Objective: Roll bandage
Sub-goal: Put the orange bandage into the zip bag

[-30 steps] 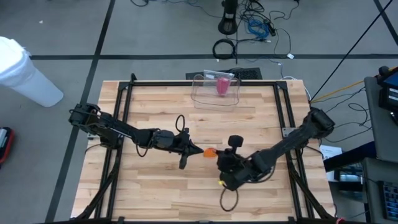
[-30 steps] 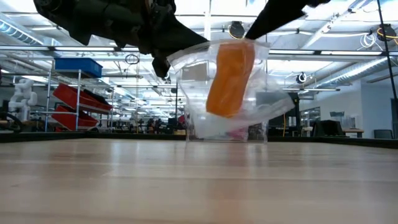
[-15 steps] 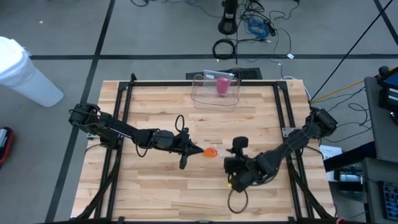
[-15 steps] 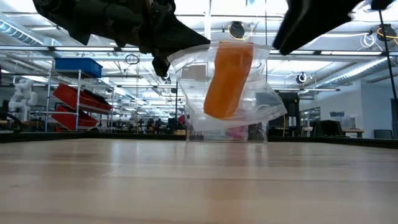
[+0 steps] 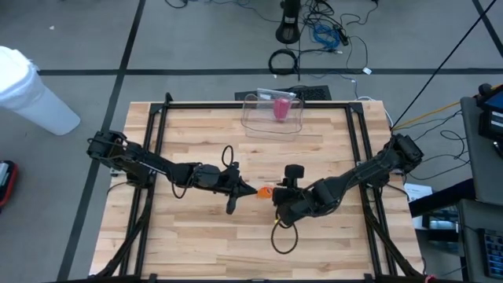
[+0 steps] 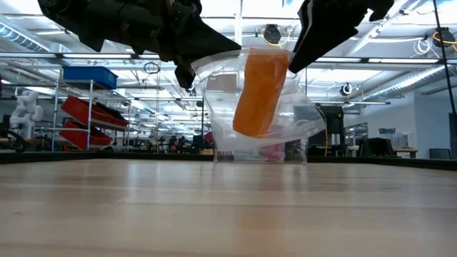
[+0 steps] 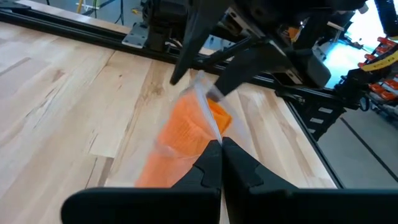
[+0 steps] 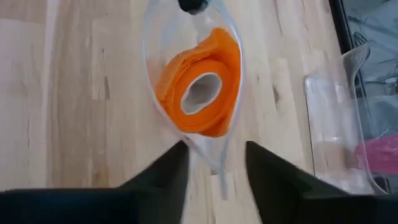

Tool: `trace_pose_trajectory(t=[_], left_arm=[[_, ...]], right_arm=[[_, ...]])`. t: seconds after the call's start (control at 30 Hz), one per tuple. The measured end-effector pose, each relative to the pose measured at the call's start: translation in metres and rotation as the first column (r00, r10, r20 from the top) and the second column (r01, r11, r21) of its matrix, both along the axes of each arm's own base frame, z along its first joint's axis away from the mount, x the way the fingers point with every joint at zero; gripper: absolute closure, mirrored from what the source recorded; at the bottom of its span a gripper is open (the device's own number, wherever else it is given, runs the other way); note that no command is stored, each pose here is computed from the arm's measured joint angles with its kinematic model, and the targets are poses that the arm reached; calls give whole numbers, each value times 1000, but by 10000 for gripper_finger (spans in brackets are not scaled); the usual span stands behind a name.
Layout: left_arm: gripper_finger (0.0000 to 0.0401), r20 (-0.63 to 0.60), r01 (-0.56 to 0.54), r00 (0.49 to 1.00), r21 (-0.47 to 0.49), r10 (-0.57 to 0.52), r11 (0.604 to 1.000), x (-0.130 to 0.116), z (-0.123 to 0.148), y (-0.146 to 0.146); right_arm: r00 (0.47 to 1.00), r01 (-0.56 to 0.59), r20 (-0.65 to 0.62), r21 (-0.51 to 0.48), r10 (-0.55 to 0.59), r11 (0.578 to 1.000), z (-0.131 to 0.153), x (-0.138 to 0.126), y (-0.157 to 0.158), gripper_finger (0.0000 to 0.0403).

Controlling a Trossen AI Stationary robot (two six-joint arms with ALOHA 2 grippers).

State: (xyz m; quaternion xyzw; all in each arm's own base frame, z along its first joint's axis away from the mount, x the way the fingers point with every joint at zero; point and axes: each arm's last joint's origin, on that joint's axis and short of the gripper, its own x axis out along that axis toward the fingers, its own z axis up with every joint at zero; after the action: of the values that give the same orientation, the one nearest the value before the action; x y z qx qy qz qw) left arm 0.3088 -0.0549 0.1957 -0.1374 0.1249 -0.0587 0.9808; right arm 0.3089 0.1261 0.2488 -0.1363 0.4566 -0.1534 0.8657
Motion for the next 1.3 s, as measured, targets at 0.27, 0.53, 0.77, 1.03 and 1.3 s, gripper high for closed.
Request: trace_pose_trajectory(t=[0.27, 0.53, 0.77, 1.03, 1.3], left_arm=[[395, 0, -14, 1000, -5, 14, 1000, 0, 0, 2], [323, -19, -56, 998, 64, 58, 996, 0, 2, 24], [274, 3, -63, 998, 208, 64, 976, -17, 28, 39], [271, -67, -114, 988, 292, 140, 950, -28, 31, 38], [270, -100, -84, 988, 305, 119, 949, -30, 28, 32]], right_arm=[[997, -68, -41, 12, 68, 998, -1, -1, 3, 397], [990, 96, -115, 105, -84, 990, 0, -11, -13, 402], [974, 223, 16, 99, -226, 970, 15, -18, -17, 403], [979, 163, 92, 187, -182, 969, 22, -14, -6, 403], [937, 261, 198, 158, -289, 952, 36, -23, -14, 403]])
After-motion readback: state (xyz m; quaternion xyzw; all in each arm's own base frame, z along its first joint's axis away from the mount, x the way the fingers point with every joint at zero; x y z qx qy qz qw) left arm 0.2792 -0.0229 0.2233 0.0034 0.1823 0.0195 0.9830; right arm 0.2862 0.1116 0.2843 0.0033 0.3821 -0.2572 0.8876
